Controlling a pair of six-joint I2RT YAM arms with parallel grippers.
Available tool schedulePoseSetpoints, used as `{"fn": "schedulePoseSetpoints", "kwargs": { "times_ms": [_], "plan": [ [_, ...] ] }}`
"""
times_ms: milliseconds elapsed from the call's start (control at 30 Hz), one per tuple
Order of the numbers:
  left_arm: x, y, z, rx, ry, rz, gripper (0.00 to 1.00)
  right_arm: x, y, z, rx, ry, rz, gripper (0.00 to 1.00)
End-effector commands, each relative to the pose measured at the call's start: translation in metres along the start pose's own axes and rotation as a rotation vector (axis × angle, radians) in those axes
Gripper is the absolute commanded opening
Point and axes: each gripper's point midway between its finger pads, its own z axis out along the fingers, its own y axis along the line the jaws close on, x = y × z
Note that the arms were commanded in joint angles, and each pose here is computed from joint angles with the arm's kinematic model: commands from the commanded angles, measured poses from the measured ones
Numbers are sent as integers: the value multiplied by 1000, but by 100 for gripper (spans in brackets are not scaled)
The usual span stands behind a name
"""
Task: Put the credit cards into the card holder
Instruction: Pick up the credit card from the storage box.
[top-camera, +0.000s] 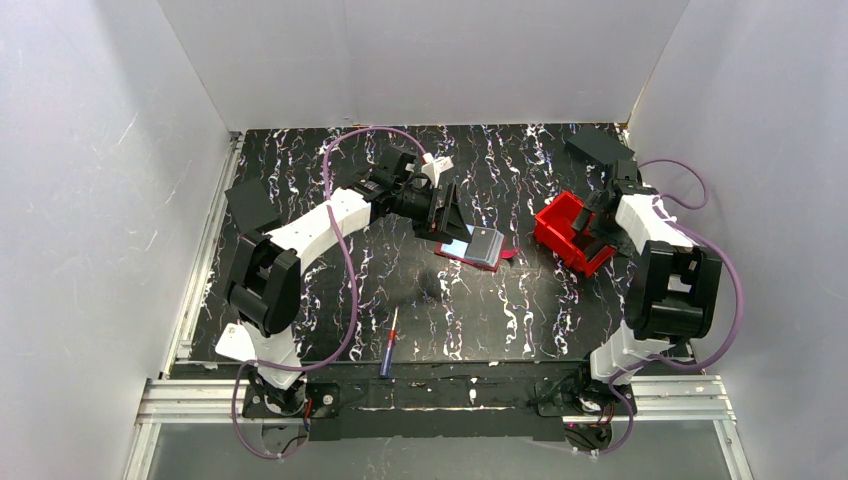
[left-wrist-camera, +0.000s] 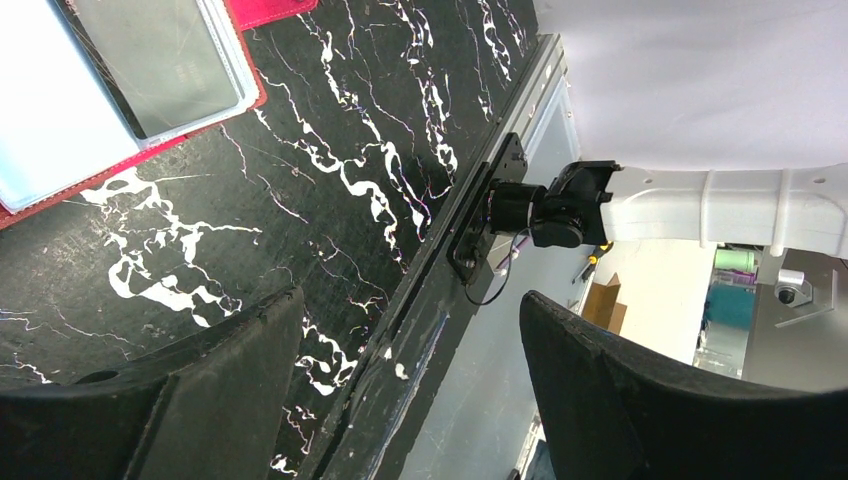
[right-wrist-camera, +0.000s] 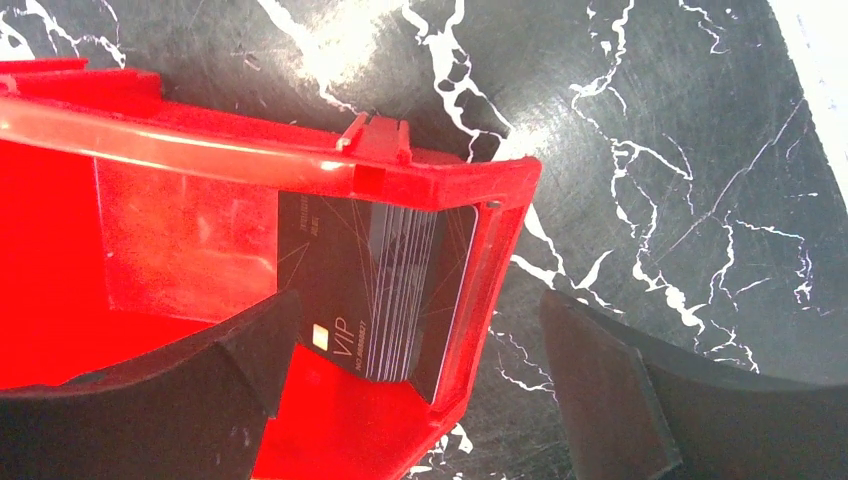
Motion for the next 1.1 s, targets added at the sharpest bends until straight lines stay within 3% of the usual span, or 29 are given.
{"fn": "schedulePoseSetpoints", "kwargs": {
  "times_ms": [0,667,933,1000,1067],
  "plan": [
    [-2,-12,-5,40,-5,40,77,-1,-7,11,47,-25,26,98],
    [-1,-14,-4,57,0,35,77,20,0,40,74,4,-31,98],
    [-1,-16,-4,71,4,32,77,23,-13,34,133,-2,-29,83],
    [-1,-16,-4,72,3,31,77,22,-16,28,140,-11,-27,70],
    [-1,-17,-4,76,4,30,77,23,-16,25,130,-17,-26,64]
  ]
}}
